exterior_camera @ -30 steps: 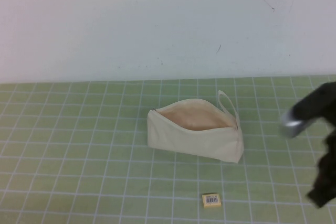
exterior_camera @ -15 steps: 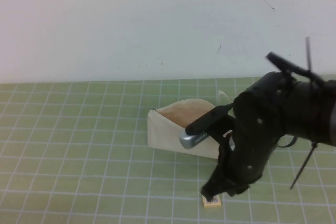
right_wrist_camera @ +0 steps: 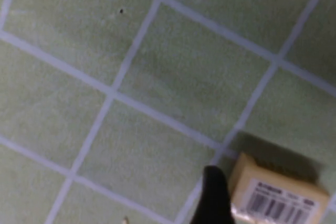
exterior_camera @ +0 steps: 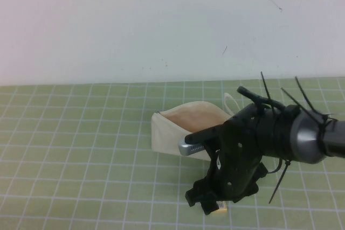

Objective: Put eraser into pencil case
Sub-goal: Pick up the eraser from the table

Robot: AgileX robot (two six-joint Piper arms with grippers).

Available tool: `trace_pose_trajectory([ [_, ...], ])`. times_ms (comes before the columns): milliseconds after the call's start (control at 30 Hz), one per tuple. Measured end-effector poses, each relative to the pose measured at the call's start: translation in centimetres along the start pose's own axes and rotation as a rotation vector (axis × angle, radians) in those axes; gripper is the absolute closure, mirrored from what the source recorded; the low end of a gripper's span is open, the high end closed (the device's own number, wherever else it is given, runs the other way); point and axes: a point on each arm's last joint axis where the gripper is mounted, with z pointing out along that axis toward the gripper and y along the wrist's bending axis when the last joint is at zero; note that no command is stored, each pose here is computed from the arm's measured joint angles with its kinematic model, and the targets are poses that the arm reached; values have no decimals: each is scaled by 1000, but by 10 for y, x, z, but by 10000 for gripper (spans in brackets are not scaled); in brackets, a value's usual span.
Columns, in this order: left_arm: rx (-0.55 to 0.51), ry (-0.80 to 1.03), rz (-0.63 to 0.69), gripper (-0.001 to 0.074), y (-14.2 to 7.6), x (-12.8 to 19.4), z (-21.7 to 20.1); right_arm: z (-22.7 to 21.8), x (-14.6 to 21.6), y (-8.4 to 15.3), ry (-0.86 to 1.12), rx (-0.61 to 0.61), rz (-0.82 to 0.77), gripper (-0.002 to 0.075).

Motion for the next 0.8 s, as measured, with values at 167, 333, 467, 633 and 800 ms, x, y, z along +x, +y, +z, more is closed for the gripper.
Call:
trace_pose_trajectory([
  [167, 0, 0, 0, 738, 0, 0, 0, 8, -1, 1, 17, -5, 18, 224],
  [333, 0, 0, 0, 738, 0, 0, 0, 6, -2, 2, 22, -8, 14, 386],
  [467, 0, 0, 0, 738, 0, 0, 0, -1, -2, 5, 46, -35, -11, 412],
  [633, -1, 0, 0, 738, 0, 0, 0, -49, -4, 12, -43, -125, -110, 412],
  [800, -1, 0, 0, 738, 0, 0, 0, -106, -9, 13, -288, -144, -227, 413],
])
